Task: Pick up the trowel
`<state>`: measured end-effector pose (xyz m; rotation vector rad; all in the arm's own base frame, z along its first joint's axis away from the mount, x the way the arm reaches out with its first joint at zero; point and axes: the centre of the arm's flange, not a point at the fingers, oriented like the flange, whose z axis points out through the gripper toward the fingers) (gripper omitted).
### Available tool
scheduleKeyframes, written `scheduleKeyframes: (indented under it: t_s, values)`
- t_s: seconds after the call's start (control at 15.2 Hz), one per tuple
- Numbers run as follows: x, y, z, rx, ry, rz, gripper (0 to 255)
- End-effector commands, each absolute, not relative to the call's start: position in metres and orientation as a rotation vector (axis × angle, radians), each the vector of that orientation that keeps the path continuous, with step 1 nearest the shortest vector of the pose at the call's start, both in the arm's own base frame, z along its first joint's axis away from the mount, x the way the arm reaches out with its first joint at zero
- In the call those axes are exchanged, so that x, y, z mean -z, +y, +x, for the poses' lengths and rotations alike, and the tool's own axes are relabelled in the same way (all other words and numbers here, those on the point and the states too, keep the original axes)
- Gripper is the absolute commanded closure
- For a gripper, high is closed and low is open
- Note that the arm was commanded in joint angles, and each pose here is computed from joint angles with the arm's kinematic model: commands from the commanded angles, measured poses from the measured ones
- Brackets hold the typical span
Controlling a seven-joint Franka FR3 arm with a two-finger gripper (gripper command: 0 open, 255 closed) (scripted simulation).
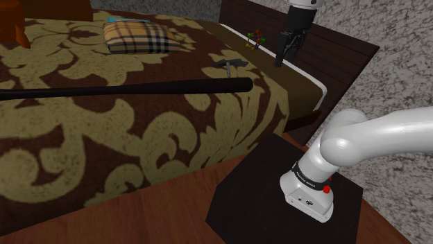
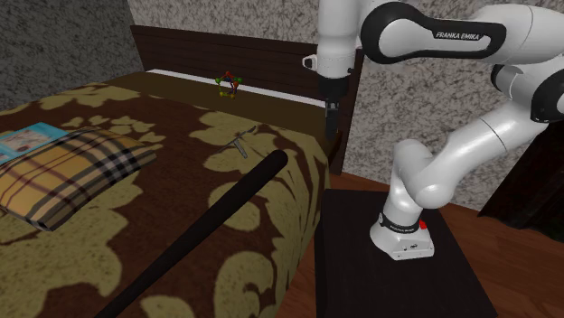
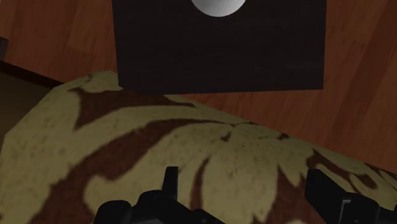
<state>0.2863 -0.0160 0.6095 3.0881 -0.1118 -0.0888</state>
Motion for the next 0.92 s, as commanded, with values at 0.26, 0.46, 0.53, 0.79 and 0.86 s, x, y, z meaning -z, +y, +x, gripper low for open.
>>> scheduleKeyframes:
  t_s: [0.26, 0.46, 0.53, 0.79, 0.86]
  values:
    - [-0.575, -0.031, 0.305, -0.086, -0.174, 3.082, 0]
    - [-0.551, -0.042, 0.322, -0.217, -0.221, 3.07, 0]
    - [-0.543, -0.046, 0.328, -0.26, -0.236, 3.065, 0]
    - [-0.513, -0.063, 0.353, -0.433, -0.298, 3.037, 0]
    - [-0.507, -0.067, 0.36, -0.476, -0.313, 3.028, 0]
